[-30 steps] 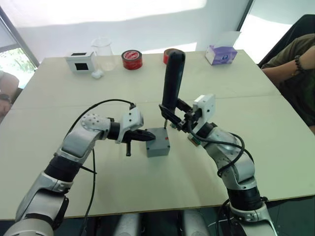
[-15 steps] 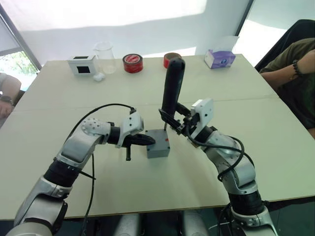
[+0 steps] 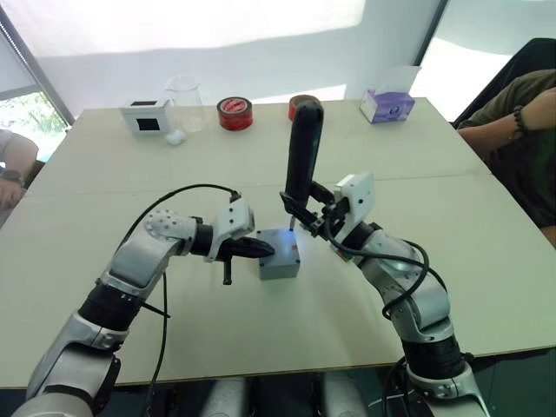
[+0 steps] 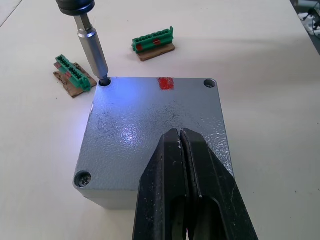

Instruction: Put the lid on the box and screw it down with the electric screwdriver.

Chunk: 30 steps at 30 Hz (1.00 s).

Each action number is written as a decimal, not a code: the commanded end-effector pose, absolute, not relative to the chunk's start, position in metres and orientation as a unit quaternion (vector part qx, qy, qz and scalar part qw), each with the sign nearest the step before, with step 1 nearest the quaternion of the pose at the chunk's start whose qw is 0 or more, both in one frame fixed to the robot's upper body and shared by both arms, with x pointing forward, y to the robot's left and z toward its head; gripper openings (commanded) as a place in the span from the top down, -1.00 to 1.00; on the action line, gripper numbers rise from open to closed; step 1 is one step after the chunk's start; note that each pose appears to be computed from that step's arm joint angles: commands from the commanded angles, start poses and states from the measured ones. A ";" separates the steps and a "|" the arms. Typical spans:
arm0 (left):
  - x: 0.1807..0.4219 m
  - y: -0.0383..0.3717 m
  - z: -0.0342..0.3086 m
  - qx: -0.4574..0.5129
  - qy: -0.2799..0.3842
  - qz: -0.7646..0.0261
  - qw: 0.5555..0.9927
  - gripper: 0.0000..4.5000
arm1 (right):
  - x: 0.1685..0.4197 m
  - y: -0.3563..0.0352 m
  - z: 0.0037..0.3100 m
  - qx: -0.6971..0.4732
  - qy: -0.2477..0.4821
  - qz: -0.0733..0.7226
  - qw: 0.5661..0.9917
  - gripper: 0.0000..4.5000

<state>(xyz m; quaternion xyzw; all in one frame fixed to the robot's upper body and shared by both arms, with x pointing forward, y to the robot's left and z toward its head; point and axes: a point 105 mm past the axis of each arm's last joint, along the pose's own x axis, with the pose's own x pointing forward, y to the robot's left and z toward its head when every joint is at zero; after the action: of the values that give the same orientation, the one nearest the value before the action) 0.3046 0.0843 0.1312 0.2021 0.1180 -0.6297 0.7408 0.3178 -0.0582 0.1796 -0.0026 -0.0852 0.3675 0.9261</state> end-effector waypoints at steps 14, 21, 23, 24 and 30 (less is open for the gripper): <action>0.300 0.085 0.120 0.199 0.137 -0.629 0.738 1.00 | 0.321 -0.070 0.101 -0.001 0.067 0.338 0.939 0.21; 0.300 0.084 0.119 0.197 0.137 -0.629 0.739 1.00 | 0.319 -0.068 0.104 -0.008 0.060 0.345 0.937 0.21; 0.300 0.084 0.119 0.197 0.137 -0.629 0.740 1.00 | 0.319 -0.068 0.107 -0.011 0.056 0.347 0.936 0.21; 0.300 0.084 0.119 0.196 0.137 -0.629 0.740 1.00 | 0.319 -0.068 0.108 -0.013 0.053 0.348 0.936 0.21; 0.301 0.086 0.117 0.194 0.138 -0.626 0.742 1.00 | 0.320 -0.070 0.133 -0.029 0.015 0.359 0.933 0.21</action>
<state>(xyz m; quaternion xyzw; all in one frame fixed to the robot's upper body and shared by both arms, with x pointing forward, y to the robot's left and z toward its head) 0.3024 0.0838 0.1241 0.1949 0.1259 -0.6281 0.7427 0.3167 -0.0609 0.1731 -0.0157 -0.0733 0.3682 0.9267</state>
